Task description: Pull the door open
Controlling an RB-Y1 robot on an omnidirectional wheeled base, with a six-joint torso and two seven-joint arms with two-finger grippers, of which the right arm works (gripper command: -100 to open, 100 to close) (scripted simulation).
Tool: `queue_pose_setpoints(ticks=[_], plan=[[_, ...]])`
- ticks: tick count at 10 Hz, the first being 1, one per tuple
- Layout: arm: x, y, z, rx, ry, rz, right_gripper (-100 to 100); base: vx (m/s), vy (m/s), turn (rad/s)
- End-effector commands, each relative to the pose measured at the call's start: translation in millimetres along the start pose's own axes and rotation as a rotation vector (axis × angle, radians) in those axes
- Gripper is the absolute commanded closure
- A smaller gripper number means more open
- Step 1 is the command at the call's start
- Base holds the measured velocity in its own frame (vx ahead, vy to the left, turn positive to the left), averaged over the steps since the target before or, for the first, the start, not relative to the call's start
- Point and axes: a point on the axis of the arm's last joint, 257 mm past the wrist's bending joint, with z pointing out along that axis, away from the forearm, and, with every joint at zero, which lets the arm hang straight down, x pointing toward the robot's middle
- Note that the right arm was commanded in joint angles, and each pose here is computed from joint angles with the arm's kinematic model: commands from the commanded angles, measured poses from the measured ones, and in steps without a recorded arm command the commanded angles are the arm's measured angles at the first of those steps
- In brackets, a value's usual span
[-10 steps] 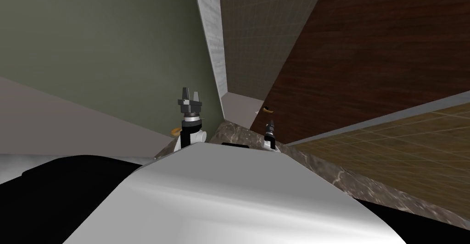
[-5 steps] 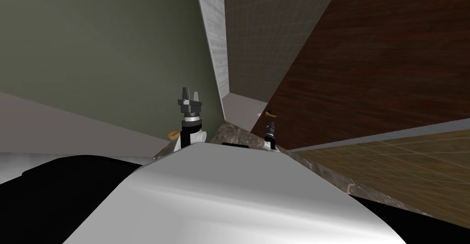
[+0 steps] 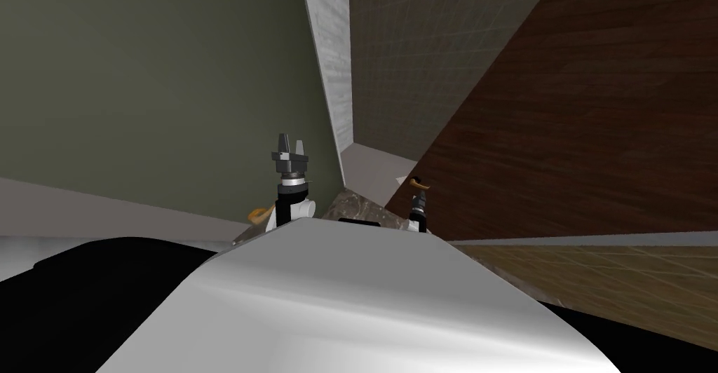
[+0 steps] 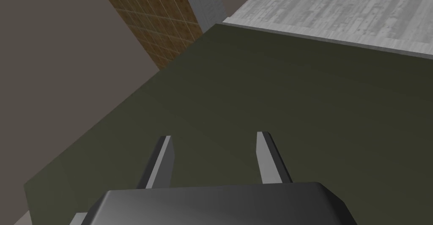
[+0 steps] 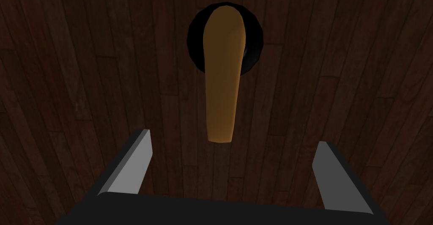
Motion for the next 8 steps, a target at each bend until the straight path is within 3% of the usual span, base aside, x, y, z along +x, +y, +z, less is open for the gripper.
queue_pose_setpoints(ticks=[1,3,5,6,7,8], plan=[[-23.4,-1.3,-5.0,0.002,-0.019,0.001,-100,0.195,-0.028,0.129],[-51.3,-1.6,-12.0,0.002,-0.041,0.0,-100,0.203,-0.022,0.114],[-57.0,-0.8,-13.2,0.001,-0.046,0.001,-100,0.124,-0.008,0.037],[-74.5,-0.9,-18.2,0.002,-0.06,-0.001,-100,0.152,-0.011,0.099],[-65.5,-1.4,-17.4,0.003,-0.053,-0.002,-100,0.086,-0.011,0.026],[-65.5,-1.4,-17.4,0.003,-0.053,-0.002,100,-0.019,0.002,-0.022]])
